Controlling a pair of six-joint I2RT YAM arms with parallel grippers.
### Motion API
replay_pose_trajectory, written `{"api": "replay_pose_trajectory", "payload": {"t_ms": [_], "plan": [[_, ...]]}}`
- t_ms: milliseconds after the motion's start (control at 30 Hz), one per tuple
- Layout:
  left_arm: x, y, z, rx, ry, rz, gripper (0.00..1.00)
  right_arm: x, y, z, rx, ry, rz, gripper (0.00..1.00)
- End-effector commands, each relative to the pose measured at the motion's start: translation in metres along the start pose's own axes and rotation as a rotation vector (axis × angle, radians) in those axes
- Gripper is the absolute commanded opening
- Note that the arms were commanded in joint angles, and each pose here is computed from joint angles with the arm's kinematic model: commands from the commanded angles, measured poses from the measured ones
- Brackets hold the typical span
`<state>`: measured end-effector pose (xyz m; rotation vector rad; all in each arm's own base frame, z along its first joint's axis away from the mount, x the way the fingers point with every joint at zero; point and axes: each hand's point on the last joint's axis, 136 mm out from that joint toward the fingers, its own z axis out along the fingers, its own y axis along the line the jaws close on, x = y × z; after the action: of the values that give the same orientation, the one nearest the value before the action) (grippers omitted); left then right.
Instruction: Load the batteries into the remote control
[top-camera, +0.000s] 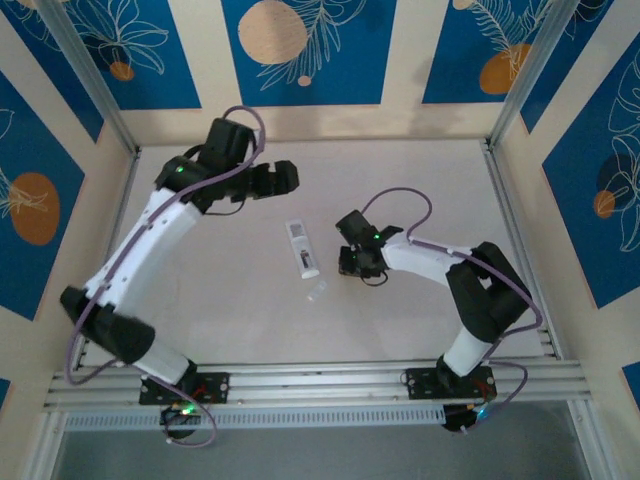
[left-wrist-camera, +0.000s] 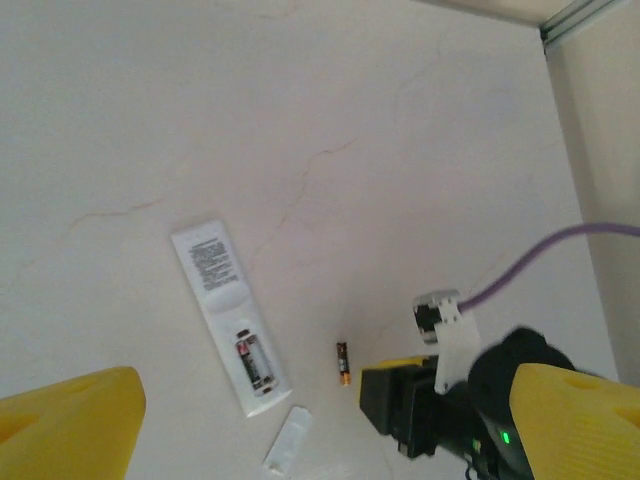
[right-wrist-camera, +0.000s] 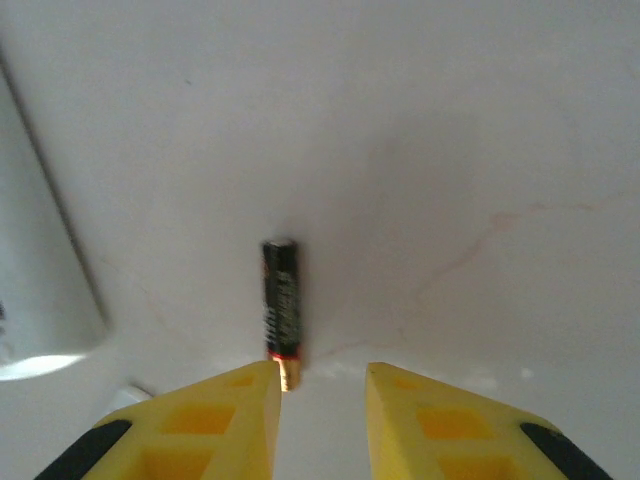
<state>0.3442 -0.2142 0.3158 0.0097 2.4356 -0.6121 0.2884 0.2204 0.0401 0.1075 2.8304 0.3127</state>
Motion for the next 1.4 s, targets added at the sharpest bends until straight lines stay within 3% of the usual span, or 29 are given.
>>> {"api": "replay_pose_trajectory", "payload": {"t_ms": [0,467,700,867,1100,1367], "plan": [[0.028,0.033,0.031,-0.114,0.087,0.035,0.94,-0.003,0.019,0.0,-0.047,0.01,-0.02,0.29],[0.048,0.041,0.045,-0.082,0.168,-0.073,0.95,0.01,0.015,0.025,0.118,0.036,-0.1,0.25],[0.049,0.042,0.048,-0.072,0.167,-0.07,0.95,0.001,0.036,-0.006,0.001,-0.011,-0.126,0.26],[0.05,0.038,0.049,-0.045,0.174,-0.07,0.95,-0.008,0.009,-0.015,0.09,-0.049,-0.15,0.31],[0.055,0.025,0.041,0.035,0.18,-0.053,0.97,-0.006,-0.013,0.005,0.123,0.015,-0.175,0.36],[0.055,0.03,0.039,0.011,0.177,-0.059,0.97,-0.002,-0.003,0.026,0.084,0.066,-0.174,0.24]]}}
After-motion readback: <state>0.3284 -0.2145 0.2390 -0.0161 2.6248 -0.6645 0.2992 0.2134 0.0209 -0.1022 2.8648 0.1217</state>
